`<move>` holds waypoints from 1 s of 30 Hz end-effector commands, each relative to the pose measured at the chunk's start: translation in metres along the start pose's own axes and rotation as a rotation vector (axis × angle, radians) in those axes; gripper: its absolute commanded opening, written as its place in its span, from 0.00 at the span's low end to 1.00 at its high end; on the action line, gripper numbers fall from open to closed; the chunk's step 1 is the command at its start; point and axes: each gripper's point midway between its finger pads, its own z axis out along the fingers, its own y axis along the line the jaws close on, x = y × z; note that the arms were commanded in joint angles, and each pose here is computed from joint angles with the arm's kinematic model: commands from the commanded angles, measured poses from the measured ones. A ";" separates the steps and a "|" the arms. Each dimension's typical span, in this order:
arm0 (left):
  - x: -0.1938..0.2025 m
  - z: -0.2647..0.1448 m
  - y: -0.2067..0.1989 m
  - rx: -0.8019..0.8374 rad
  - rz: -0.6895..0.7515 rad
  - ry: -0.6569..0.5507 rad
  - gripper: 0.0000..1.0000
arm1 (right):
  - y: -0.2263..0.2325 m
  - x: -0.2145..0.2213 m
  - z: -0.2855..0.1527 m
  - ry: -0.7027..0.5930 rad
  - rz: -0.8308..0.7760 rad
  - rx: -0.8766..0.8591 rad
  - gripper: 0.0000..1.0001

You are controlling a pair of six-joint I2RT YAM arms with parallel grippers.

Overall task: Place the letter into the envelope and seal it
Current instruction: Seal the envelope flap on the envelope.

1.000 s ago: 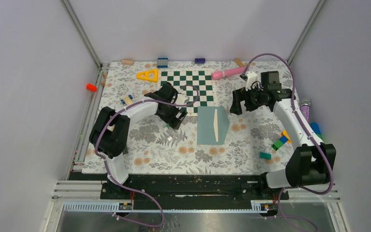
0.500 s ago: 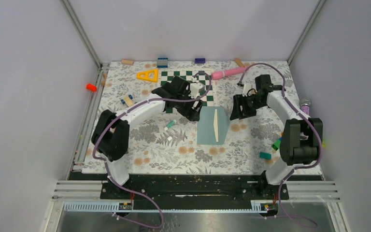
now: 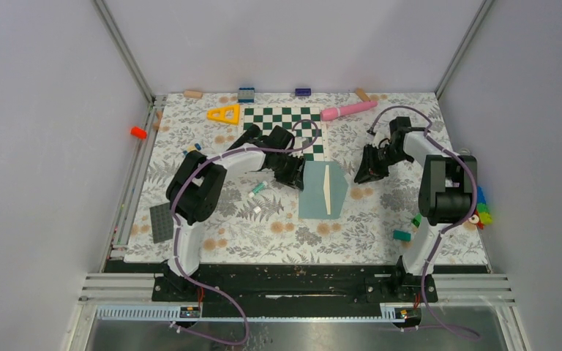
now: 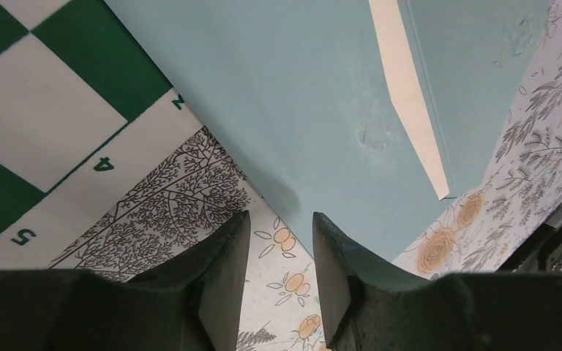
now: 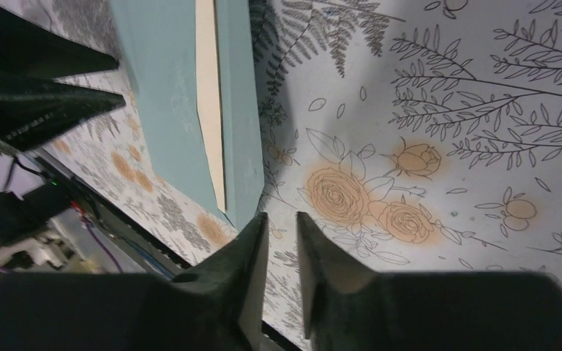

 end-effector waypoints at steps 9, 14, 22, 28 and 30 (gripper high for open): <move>-0.005 0.015 0.001 -0.015 -0.040 -0.002 0.34 | 0.003 -0.021 0.014 0.028 0.077 -0.053 0.00; -0.001 0.020 0.001 -0.020 -0.046 0.011 0.33 | 0.007 -0.023 0.019 0.033 0.032 0.004 0.01; -0.001 0.020 -0.001 -0.021 -0.048 0.012 0.32 | 0.009 -0.017 0.022 0.073 -0.022 0.090 0.01; 0.000 0.021 0.000 -0.022 -0.052 0.013 0.31 | 0.012 -0.018 0.013 0.052 -0.062 0.138 0.01; 0.001 0.022 -0.002 -0.016 -0.054 0.017 0.31 | 0.015 -0.022 0.005 0.005 -0.085 0.149 0.01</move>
